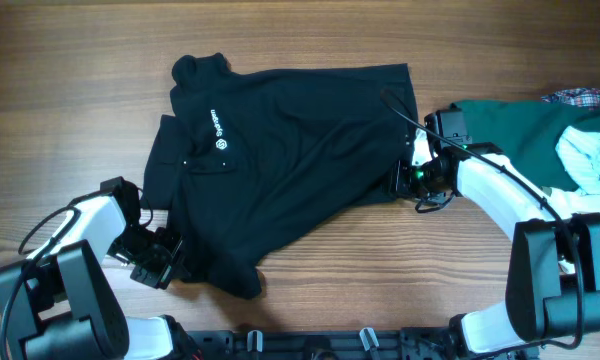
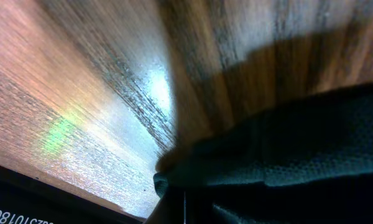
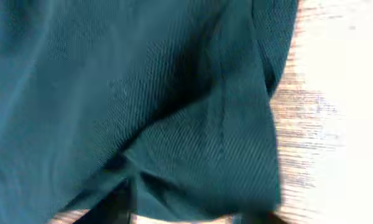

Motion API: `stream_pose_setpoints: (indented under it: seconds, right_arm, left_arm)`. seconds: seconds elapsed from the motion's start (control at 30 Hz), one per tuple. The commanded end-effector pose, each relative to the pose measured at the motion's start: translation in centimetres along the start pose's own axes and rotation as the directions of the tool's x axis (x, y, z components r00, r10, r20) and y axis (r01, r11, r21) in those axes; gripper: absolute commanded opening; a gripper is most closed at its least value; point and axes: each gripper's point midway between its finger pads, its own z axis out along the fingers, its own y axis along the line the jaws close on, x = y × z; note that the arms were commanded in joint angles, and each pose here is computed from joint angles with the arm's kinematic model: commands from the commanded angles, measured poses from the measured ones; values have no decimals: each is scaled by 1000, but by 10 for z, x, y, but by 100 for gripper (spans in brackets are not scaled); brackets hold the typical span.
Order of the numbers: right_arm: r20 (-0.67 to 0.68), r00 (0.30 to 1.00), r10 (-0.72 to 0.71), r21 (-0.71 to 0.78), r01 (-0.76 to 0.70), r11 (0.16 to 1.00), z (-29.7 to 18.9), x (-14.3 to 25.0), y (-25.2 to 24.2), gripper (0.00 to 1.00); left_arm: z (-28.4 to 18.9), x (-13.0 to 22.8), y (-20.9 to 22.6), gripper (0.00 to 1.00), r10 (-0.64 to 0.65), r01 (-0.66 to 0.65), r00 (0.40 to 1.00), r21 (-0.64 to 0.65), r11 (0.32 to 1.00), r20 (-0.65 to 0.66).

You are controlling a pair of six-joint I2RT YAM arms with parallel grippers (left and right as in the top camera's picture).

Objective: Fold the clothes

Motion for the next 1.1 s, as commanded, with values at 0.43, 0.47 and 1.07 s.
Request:
stream_pose_setpoints:
  seconds: [0.43, 0.47, 1.07]
  right_arm:
    - [-40, 949, 313, 376, -277, 885, -90, 54, -43, 4]
    - [-20, 951, 307, 367, -279, 888, -99, 56, -41, 4]
    - [42, 999, -9, 23, 8, 1000, -88, 16, 18, 10]
  left_arm:
    - [4, -19, 8, 4, 15, -11, 996, -47, 999, 89]
    - [4, -19, 8, 4, 15, -11, 996, -47, 999, 89]
    - [-17, -10, -10, 4, 181, -186, 979, 48, 981, 94]
